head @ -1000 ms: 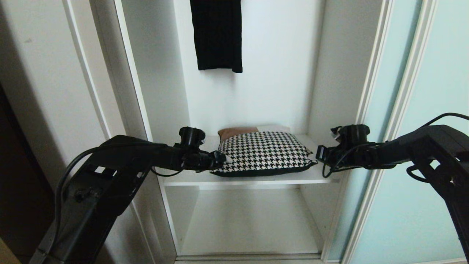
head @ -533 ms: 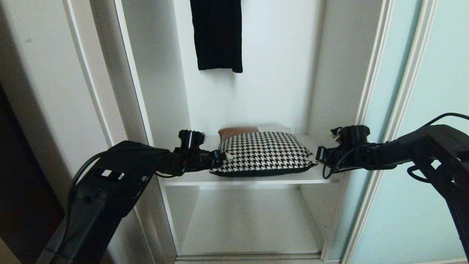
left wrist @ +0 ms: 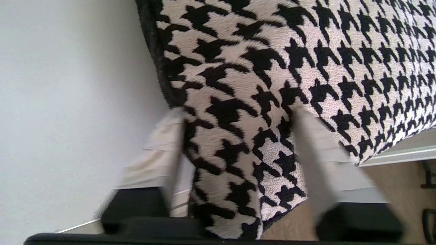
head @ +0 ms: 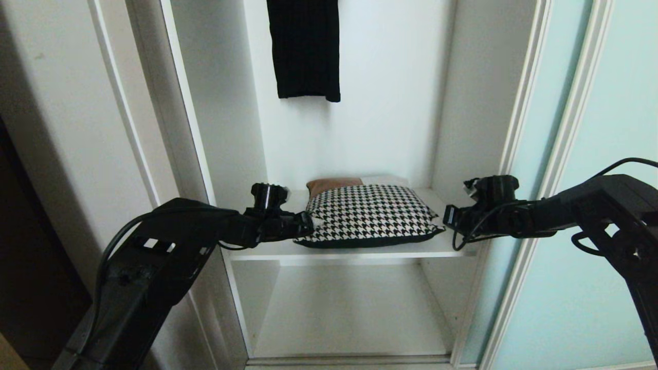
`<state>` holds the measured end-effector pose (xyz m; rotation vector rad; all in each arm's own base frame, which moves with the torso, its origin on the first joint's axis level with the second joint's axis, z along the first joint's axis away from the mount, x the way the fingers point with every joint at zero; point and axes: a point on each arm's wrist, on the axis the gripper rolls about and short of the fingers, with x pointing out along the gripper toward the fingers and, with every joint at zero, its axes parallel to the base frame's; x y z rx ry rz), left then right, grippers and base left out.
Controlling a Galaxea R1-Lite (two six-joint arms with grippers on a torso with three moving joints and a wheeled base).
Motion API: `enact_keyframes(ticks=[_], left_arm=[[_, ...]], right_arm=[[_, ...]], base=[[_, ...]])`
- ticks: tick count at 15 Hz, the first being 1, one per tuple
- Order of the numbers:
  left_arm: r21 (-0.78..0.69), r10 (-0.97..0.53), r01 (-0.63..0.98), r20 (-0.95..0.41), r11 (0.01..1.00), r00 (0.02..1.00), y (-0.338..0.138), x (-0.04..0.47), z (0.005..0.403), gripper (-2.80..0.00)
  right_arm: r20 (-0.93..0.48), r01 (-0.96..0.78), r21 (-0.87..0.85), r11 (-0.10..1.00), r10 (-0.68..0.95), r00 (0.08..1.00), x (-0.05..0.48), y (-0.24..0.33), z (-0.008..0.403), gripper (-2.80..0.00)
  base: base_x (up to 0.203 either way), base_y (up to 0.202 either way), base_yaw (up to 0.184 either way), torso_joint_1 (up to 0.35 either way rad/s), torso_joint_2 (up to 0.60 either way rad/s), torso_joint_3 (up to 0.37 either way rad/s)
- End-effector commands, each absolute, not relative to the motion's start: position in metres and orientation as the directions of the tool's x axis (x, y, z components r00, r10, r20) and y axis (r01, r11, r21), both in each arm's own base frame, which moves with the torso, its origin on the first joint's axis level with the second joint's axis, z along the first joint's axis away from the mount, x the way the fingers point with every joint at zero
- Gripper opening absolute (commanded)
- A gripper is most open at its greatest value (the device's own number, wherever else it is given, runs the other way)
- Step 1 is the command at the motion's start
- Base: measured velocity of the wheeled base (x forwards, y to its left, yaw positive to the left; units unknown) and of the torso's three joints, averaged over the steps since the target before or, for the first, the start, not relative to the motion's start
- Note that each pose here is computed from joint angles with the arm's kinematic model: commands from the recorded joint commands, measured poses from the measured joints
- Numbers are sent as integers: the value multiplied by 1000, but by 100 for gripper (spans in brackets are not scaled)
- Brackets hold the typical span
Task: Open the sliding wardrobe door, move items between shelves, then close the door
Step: Place the pillow on the lower shelf
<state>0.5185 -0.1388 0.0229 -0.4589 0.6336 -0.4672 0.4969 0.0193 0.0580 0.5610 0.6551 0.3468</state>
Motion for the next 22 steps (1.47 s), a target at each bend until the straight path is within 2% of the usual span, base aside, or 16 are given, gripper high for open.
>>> enact_keyframes(ticks=[1,7,14,18,22], left_arm=[[-540,-543,268,-450,798,709,-139,518,25,-280],[-542,-529,223,-513,811,676,-145,506,36,-280],[-504,-429,134,-533,853,729,-150,491,59,-280],[-510,-446,151,-526,847,724,-157,467,87,-280],[-510,-471,192,-498,838,728,-164,439,124,-280]], right_arm=[[-471,-131,592,795,473,745,497,19,59,-280],[-474,-131,591,796,474,742,492,19,62,-280],[-439,-180,588,788,498,748,470,24,77,-280],[-400,-219,585,781,512,760,455,25,102,-280],[-386,-269,597,755,565,729,426,34,124,-280]], base=[[0,0,0,0,0,0],[0,0,0,0,0,0],[0,0,0,0,0,0],[0,0,0,0,0,0],[0,0,0,0,0,0]])
